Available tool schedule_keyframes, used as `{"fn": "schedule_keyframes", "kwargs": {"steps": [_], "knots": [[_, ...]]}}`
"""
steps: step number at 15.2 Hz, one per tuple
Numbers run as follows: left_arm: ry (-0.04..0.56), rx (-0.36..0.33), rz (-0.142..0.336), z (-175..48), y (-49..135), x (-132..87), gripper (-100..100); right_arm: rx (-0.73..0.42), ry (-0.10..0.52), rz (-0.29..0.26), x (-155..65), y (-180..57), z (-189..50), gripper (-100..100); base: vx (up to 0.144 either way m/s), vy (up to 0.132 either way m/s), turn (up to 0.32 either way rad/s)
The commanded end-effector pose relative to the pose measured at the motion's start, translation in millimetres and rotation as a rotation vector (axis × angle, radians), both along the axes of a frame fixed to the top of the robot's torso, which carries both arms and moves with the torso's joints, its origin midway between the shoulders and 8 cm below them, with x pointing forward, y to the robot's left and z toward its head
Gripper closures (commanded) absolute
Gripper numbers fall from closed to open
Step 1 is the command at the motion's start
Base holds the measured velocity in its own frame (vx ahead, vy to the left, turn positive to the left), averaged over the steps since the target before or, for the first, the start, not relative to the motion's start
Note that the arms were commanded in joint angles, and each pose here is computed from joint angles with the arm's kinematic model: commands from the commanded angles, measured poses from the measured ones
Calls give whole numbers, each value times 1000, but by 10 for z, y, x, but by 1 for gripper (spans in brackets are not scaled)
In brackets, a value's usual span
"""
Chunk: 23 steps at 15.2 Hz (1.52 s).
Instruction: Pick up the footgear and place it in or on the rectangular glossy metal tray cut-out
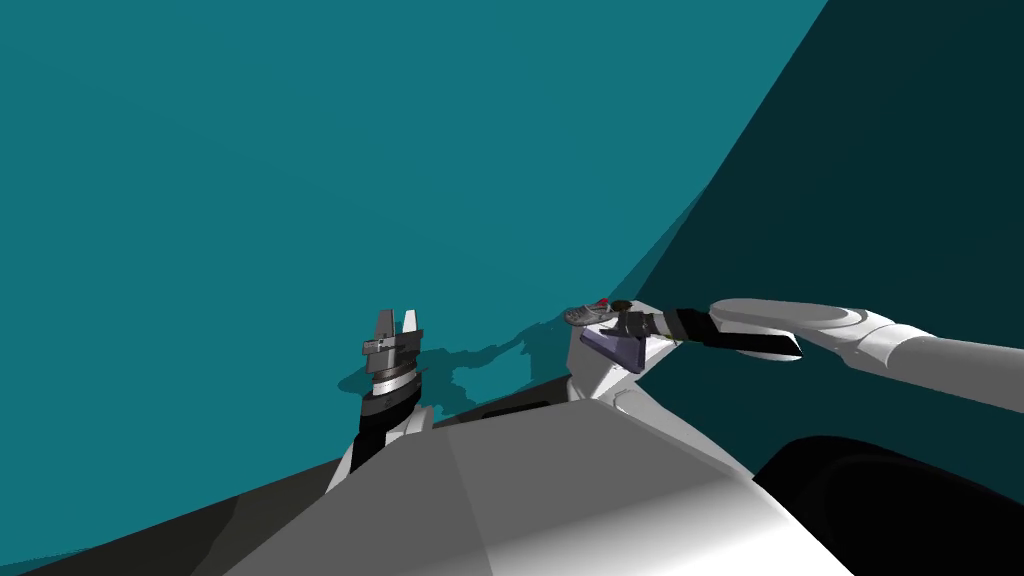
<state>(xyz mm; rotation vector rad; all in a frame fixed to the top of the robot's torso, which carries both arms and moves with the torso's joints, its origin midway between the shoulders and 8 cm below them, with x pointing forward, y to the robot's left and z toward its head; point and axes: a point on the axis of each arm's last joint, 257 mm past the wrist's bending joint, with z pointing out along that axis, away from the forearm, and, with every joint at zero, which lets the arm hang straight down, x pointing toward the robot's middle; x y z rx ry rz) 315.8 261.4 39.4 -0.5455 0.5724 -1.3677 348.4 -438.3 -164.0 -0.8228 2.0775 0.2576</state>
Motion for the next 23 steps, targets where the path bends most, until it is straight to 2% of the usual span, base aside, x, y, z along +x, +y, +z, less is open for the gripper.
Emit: {"fn": "schedule_keyframes", "kwargs": {"steps": [1,3,4,6,7,9,10,12,13,23], "knots": [[0,0,0,0,0,0,0,-61,24,24,15,-104,-2,-100,19,11,-2],[0,0,0,0,0,0,0,-90,35,56,60,-57,19,-100,18,9,-5],[0,0,0,0,0,0,0,-129,50,64,62,-159,13,-100,17,4,-3],[0,0,0,0,0,0,0,-156,60,95,107,-110,33,-100,16,7,-4],[0,0,0,0,0,0,0,-194,75,105,115,-201,31,-100,19,6,-4],[0,0,0,0,0,0,0,-218,84,134,158,-152,48,-100,17,7,-5],[0,0,0,0,0,0,0,-254,98,144,170,-236,49,-100,14,10,-3],[0,0,0,0,0,0,0,-277,107,172,213,-184,64,-100,14,9,-5],[0,0,0,0,0,0,0,-314,121,186,235,-250,68,-100,14,5,-4],[0,0,0,0,0,0,0,-475,181,314,444,-218,111,-100,14,6,-4]]}}
